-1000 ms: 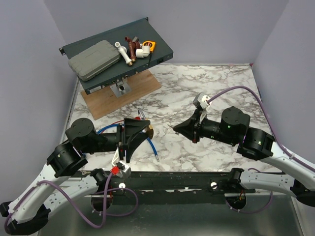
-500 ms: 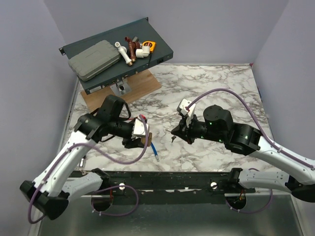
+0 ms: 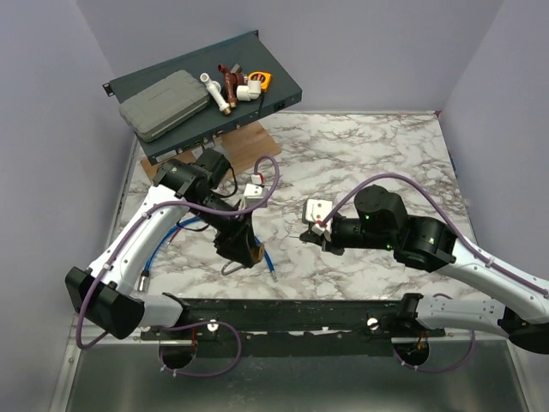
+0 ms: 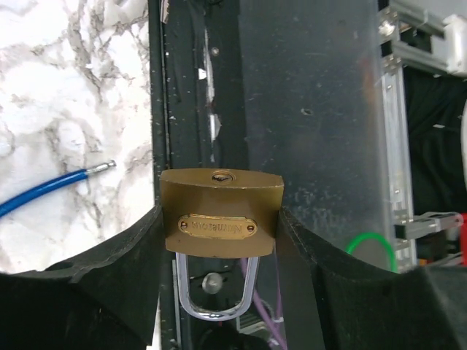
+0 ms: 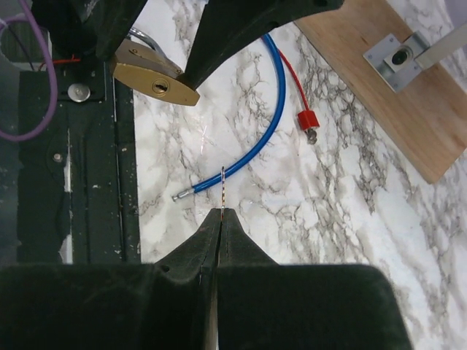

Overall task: Unlock with the key
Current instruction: Unlock the lock.

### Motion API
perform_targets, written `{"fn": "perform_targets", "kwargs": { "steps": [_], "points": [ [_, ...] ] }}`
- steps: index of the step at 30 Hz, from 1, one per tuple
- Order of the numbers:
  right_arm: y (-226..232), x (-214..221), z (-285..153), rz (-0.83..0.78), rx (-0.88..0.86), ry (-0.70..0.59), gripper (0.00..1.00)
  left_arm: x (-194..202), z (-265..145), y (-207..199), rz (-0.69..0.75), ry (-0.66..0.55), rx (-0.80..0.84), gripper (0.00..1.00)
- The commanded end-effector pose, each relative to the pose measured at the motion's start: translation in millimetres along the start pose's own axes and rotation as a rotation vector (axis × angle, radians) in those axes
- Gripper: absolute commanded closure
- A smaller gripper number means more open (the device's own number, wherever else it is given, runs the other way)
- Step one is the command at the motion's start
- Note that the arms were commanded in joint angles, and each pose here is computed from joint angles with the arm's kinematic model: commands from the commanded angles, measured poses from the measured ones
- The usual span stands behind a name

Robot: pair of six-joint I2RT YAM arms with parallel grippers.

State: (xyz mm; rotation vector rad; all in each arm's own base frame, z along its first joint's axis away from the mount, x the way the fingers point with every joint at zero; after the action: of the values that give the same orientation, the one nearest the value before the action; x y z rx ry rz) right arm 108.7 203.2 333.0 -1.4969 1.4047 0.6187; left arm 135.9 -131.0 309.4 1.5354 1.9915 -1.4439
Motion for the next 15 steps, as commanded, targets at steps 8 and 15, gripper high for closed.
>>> {"fn": "perform_targets", "kwargs": {
  "steps": [8,15],
  "points": [
    [4,6,7,-0.241,-0.148,0.009,0.99,-4,18,-21,-0.230,0.015,0.208,1.00],
    [15,7,9,-0.276,-0.208,-0.001,0.99,-10,31,-12,-0.225,0.109,0.212,1.00]
  ]
}}
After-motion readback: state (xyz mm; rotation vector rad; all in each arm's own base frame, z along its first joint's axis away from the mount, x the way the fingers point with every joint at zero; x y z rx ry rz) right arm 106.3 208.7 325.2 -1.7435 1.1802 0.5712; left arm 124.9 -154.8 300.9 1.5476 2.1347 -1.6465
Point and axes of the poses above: each gripper's point midway between its finger pads, its own z axis out along the fingers, its own y axis along the line the jaws close on, x = y × z, the point moved 10 cm from there along -z, back along the fingers, and after that the axes turned 4 degrees about -z, right-handed, at the moved point
